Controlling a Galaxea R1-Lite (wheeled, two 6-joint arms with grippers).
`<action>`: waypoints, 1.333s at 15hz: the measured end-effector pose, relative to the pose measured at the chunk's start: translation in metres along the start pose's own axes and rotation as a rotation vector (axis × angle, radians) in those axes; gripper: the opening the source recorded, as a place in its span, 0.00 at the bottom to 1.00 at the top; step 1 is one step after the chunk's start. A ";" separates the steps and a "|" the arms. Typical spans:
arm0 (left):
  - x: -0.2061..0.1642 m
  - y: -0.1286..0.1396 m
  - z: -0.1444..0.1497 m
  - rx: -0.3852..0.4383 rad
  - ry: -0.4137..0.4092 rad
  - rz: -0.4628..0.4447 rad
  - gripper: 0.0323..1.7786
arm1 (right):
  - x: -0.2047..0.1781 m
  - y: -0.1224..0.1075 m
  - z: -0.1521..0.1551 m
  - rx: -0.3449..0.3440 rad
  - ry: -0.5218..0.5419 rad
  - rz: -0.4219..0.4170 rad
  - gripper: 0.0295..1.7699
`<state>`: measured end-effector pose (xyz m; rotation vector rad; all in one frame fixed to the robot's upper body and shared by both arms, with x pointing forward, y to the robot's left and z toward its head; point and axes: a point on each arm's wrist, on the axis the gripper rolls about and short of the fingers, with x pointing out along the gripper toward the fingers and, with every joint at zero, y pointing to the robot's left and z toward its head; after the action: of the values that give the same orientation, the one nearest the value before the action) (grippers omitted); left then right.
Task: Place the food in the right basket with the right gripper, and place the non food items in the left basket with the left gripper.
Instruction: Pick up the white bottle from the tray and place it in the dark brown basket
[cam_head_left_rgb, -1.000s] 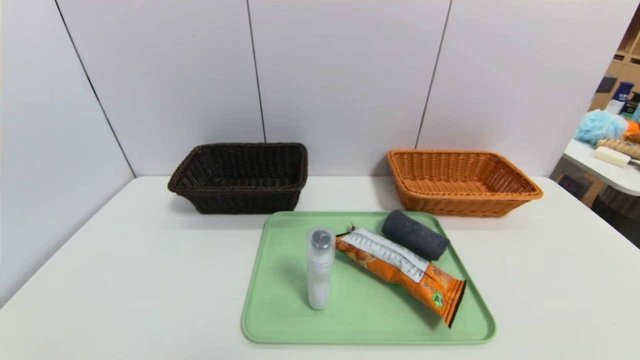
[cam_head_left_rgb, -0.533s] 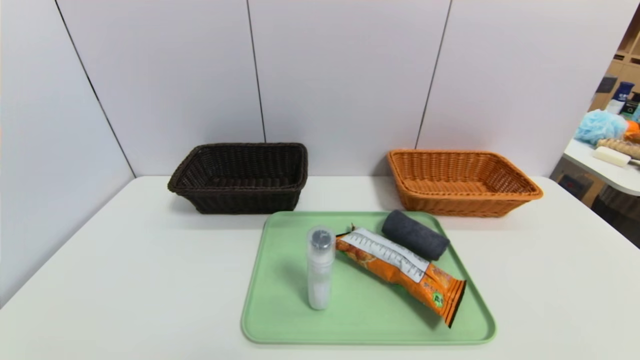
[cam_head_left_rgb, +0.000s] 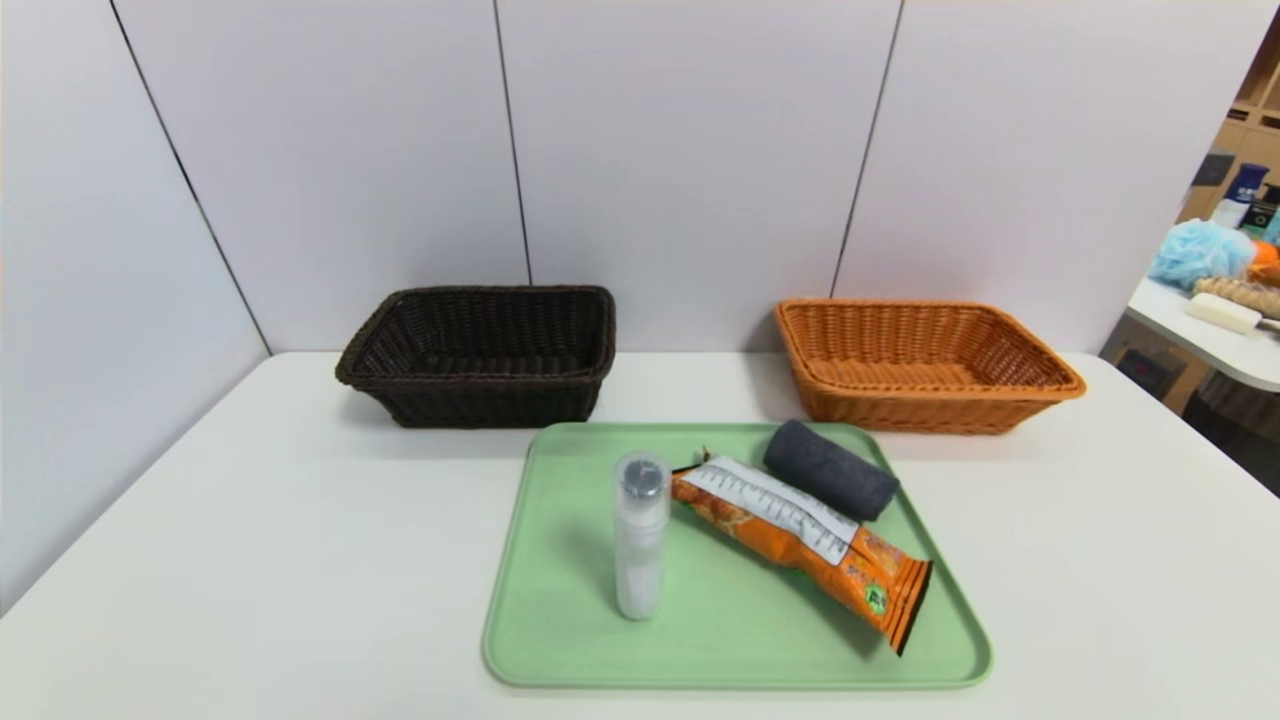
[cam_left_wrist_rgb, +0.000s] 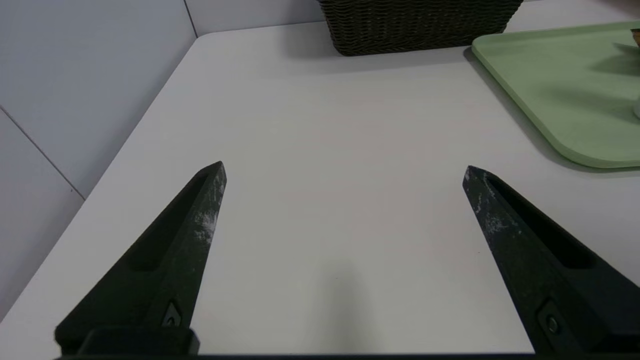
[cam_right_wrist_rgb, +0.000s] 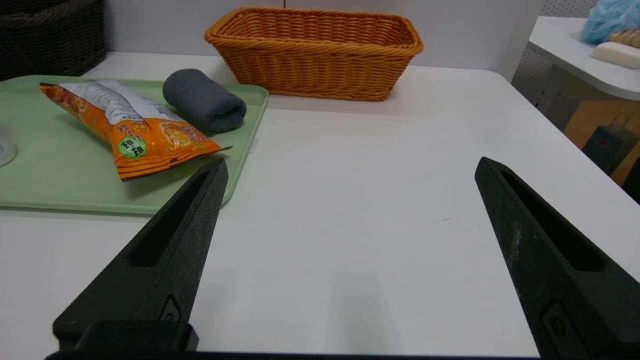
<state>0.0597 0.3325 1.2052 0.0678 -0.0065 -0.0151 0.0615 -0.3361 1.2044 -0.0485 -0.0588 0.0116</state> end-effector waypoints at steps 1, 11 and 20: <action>-0.003 0.001 0.010 -0.004 0.015 -0.004 0.95 | -0.003 0.000 0.005 -0.003 0.011 0.007 0.97; 0.024 0.008 0.112 0.018 0.342 -0.086 0.95 | -0.018 -0.003 0.071 0.006 0.372 0.040 0.97; 0.119 0.007 0.158 0.037 0.652 -0.221 0.95 | 0.067 -0.005 0.138 -0.020 0.737 0.149 0.97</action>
<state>0.1777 0.3272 1.3642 0.1073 0.6528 -0.2129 0.1198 -0.3335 1.3466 -0.0744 0.6814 0.1413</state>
